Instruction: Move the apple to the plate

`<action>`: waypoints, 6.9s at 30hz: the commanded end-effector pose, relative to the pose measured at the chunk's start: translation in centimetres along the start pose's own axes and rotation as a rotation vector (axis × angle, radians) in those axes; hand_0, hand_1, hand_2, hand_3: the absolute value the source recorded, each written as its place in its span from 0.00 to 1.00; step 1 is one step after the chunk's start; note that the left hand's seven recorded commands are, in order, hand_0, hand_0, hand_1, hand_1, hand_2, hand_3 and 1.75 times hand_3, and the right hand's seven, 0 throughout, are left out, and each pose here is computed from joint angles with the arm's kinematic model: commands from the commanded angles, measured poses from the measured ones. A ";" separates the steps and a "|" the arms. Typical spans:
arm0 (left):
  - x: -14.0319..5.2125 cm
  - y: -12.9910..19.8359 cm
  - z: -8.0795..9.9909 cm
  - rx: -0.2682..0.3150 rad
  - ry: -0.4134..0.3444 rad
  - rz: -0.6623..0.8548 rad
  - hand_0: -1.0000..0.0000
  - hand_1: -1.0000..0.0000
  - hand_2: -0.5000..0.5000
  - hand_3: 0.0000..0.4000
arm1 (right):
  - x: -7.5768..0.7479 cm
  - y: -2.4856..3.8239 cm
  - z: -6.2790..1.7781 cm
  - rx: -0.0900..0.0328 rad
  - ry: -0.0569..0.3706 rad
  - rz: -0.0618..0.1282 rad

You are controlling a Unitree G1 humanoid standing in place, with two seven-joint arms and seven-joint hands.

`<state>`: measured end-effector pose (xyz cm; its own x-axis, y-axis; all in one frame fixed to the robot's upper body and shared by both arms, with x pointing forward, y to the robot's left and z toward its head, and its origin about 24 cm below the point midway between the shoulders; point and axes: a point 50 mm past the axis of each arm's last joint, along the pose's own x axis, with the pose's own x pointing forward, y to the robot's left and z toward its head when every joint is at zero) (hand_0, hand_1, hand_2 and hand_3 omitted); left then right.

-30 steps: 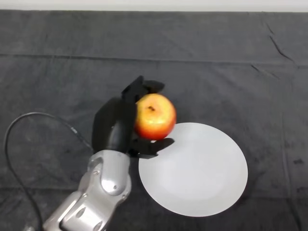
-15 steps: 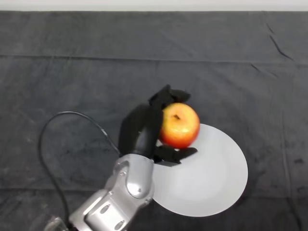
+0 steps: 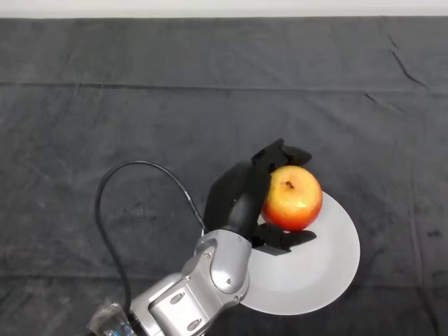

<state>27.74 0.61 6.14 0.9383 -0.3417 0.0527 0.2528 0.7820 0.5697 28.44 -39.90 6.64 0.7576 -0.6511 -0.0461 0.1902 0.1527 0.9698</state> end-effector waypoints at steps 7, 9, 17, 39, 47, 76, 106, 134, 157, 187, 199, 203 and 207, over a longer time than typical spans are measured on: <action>1.0 0.7 -0.2 0.098 0.033 -0.087 1.00 1.00 0.50 0.00 | 0.41 0.96 0.75 0.021 -0.025 0.025; 1.1 1.0 -0.1 0.111 0.038 -0.098 1.00 1.00 0.50 0.00 | 0.41 0.96 0.75 0.021 -0.025 0.025; 1.1 2.9 0.2 0.137 0.038 -0.073 1.00 1.00 0.50 0.00 | 0.42 0.96 0.75 0.021 -0.025 0.025; -1.3 11.6 0.2 0.076 -0.014 0.314 1.00 1.00 0.50 0.00 | 0.41 0.96 0.74 0.020 -0.025 0.026; -3.4 15.3 -0.5 0.053 -0.013 0.481 1.00 1.00 0.50 0.00 | 0.41 0.96 0.74 0.019 -0.024 0.026; -13.1 25.5 -4.2 -0.023 0.039 1.088 1.00 1.00 0.50 0.00 | 0.39 0.96 0.72 0.016 -0.024 0.025; -17.6 28.0 -5.9 -0.056 0.070 1.349 1.00 1.00 0.50 0.00 | 0.39 0.96 0.72 0.016 -0.024 0.025; -18.0 28.1 -6.1 -0.054 0.074 1.357 1.00 1.00 0.50 0.00 | 0.39 0.96 0.72 0.016 -0.024 0.025; -17.7 27.9 -6.4 -0.059 0.086 1.343 1.00 1.00 0.50 0.00 | 0.39 0.96 0.72 0.015 -0.024 0.025; -17.7 27.9 -6.4 -0.066 0.091 1.337 1.00 1.00 0.50 0.00 | 0.39 0.96 0.72 0.015 -0.024 0.025; -17.8 28.0 -6.7 -0.068 0.093 1.338 1.00 1.00 0.50 0.00 | 0.39 0.96 0.72 0.015 -0.024 0.025; -17.8 28.0 -6.8 -0.068 0.094 1.338 1.00 1.00 0.50 0.00 | 0.39 0.96 0.72 0.015 -0.024 0.025; -17.8 28.0 -6.8 -0.068 0.094 1.339 1.00 1.00 0.50 0.00 | 0.39 0.96 0.72 0.015 -0.024 0.025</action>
<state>19.92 31.48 15.65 0.5072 0.7216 0.4712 -0.8416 0.5324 0.0907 28.45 -39.89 6.64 0.7585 -0.6501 -0.0459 0.1909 0.1542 0.9694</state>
